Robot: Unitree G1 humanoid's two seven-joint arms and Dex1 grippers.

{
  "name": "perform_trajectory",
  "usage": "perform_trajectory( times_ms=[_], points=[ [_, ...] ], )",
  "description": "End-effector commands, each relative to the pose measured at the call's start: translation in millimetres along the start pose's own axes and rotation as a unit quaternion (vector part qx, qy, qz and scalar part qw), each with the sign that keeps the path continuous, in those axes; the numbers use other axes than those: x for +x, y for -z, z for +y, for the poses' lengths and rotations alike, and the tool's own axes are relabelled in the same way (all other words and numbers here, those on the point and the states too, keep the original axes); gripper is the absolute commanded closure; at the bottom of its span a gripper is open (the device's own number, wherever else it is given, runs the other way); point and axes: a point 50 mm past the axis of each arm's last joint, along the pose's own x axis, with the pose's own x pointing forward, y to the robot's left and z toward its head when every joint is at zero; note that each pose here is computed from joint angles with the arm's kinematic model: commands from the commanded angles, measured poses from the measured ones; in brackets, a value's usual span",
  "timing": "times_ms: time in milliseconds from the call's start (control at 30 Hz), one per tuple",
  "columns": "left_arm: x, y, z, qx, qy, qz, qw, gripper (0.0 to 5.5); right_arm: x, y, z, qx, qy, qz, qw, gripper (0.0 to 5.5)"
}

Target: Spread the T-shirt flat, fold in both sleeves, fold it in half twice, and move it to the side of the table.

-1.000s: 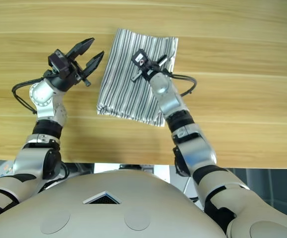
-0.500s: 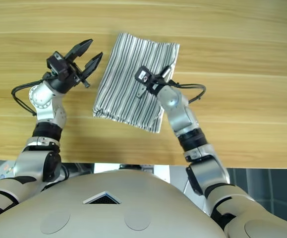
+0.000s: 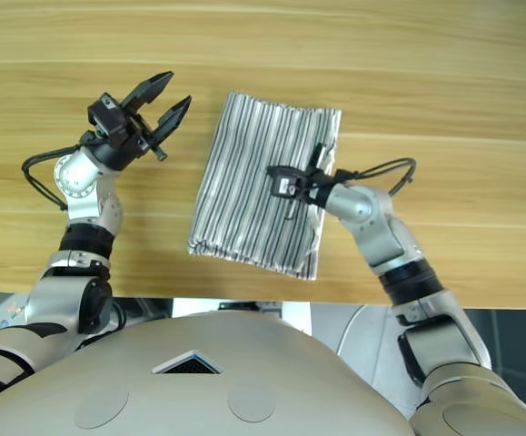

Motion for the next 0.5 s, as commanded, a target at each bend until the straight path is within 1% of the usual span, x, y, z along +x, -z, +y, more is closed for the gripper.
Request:
perform_trajectory(
  times_ms=[33,133,200,367,433,500],
  points=[
    [1.1,-0.8,0.5,0.000,0.006,0.003,1.000,3.51,-23.6,33.5,42.8,-0.015,-0.137,0.064,0.988,5.48],
    [1.4,-1.6,1.8,0.002,0.006,0.003,1.000,3.51,-36.5,37.4,48.2,-0.036,-0.175,0.053,0.982,5.48],
    [1.5,-1.5,1.6,0.002,0.006,0.003,1.000,3.51,-39.5,34.8,45.2,-0.043,-0.172,0.038,0.983,5.48],
    [1.5,-0.4,1.2,0.001,0.006,0.005,1.000,3.51,-34.1,14.9,-0.6,-0.032,-0.036,-0.013,0.999,5.48],
    [1.0,0.2,1.3,0.000,0.005,0.006,1.000,3.51,-34.0,2.6,-23.7,-0.020,0.040,-0.044,0.998,5.48],
    [0.3,1.1,0.9,-0.002,0.004,0.007,1.000,3.51,-36.4,-7.8,-46.6,-0.006,0.119,-0.070,0.990,5.48]
  ],
)
